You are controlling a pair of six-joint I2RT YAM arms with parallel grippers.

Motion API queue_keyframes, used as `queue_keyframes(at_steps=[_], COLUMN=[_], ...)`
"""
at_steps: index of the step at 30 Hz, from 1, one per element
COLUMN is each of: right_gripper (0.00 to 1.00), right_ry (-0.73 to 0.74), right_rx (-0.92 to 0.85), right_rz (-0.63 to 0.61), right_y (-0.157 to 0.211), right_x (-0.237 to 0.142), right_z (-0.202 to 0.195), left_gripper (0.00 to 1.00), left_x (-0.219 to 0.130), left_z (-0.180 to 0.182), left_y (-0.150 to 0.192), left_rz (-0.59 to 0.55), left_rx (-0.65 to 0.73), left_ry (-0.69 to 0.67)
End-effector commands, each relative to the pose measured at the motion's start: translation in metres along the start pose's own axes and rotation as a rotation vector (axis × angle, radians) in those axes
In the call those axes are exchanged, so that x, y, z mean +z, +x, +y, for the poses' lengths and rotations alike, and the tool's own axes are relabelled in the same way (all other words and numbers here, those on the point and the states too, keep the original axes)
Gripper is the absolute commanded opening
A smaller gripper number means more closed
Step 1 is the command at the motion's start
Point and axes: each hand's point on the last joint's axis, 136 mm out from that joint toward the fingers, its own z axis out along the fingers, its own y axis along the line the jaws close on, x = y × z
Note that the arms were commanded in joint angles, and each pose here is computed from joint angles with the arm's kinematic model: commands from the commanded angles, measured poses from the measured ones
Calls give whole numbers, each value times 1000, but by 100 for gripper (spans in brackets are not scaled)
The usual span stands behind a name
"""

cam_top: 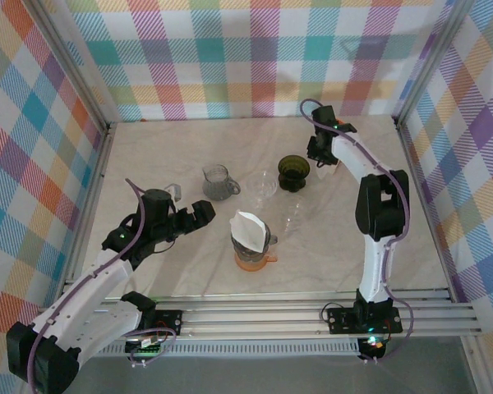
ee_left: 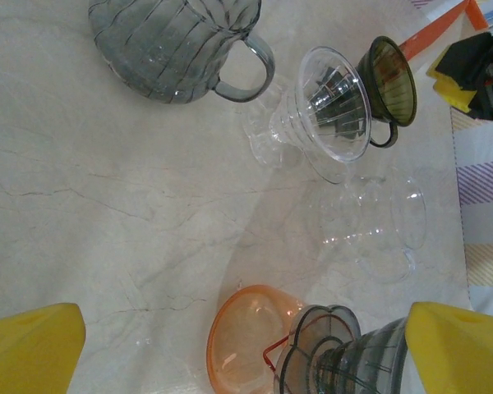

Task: Place the coffee filter in the dripper

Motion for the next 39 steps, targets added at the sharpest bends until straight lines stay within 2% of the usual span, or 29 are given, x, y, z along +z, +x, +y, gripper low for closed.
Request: queue_keyframes(at_steps=[1, 8, 17, 25, 32, 39], right_gripper=[31, 29, 29, 35, 43, 52], right_ry=[59, 133, 103, 84, 9, -67], right_rx=[32, 50, 53, 52, 61, 80], right_rz=[-36, -71, -145, -107, -131, -198], right_y=[-16, -33, -53, -33, -16, -4], right_x=[5, 15, 18, 20, -15, -81], right_z=[-11, -31, -26, -25, -20, -23], left_gripper=[100, 100, 100, 100, 100, 100], left_x=[-1, 4, 8, 13, 15, 5], left_z=[-4, -2, 0, 1, -3, -9], left_y=[-5, -4, -3, -2, 1, -1], left_rz=[-17, -7, 1, 7, 26, 21], left_rx=[5, 3, -1, -16, -24, -18], left_ry=[5, -8, -14, -10, 12, 33])
